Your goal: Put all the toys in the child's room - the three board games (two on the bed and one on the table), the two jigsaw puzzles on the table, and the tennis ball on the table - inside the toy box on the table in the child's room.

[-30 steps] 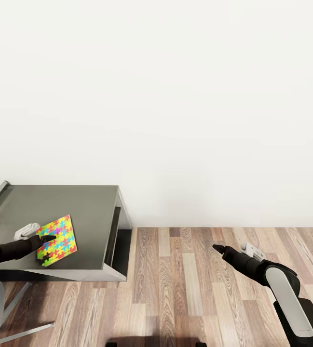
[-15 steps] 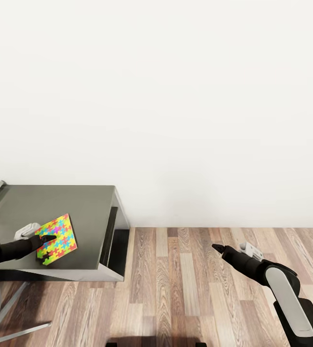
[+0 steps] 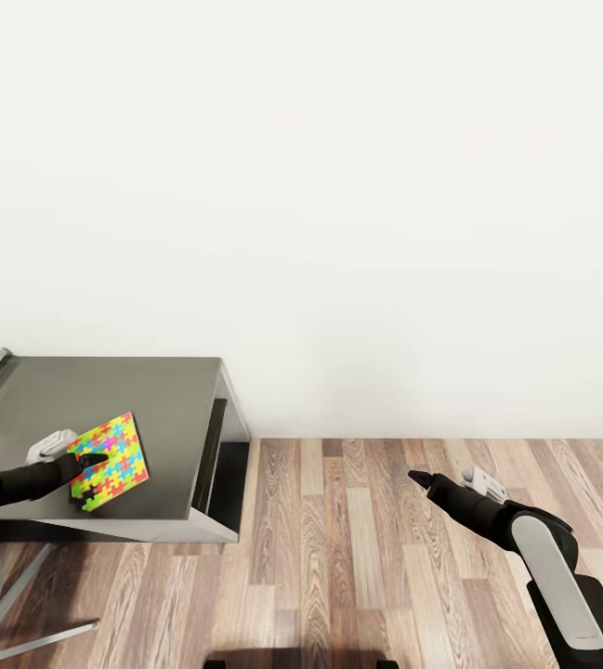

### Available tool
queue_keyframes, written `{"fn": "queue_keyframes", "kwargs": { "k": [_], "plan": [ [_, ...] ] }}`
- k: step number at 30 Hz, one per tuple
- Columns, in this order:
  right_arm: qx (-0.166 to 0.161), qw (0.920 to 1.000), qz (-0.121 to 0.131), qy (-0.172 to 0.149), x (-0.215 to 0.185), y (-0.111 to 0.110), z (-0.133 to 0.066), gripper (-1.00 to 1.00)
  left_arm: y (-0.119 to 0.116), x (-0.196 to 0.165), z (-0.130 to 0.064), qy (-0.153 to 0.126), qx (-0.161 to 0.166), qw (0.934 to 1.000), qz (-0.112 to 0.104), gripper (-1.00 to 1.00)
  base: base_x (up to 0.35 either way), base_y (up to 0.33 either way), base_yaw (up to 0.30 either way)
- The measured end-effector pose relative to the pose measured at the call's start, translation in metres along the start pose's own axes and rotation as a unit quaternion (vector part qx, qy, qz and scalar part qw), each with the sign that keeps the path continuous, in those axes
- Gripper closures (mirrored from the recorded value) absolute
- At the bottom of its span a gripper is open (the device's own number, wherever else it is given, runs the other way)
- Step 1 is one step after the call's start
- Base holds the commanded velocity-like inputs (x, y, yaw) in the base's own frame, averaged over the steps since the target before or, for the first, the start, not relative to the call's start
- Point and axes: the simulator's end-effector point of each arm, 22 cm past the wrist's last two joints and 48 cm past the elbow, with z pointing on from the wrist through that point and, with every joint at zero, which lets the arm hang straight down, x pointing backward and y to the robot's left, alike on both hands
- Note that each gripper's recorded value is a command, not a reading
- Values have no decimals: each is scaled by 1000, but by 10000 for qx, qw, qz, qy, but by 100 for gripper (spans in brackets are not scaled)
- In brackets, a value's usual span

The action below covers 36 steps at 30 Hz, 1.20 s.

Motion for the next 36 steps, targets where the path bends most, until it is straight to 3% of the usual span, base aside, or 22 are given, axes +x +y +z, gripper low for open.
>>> {"fn": "queue_keyframes", "kwargs": {
  "k": [36],
  "plan": [
    [-32,10000,-2,-11,0,2,0,-100,1,1,0,14,-24,10000,26,-100,80,56,0]
  ]
}}
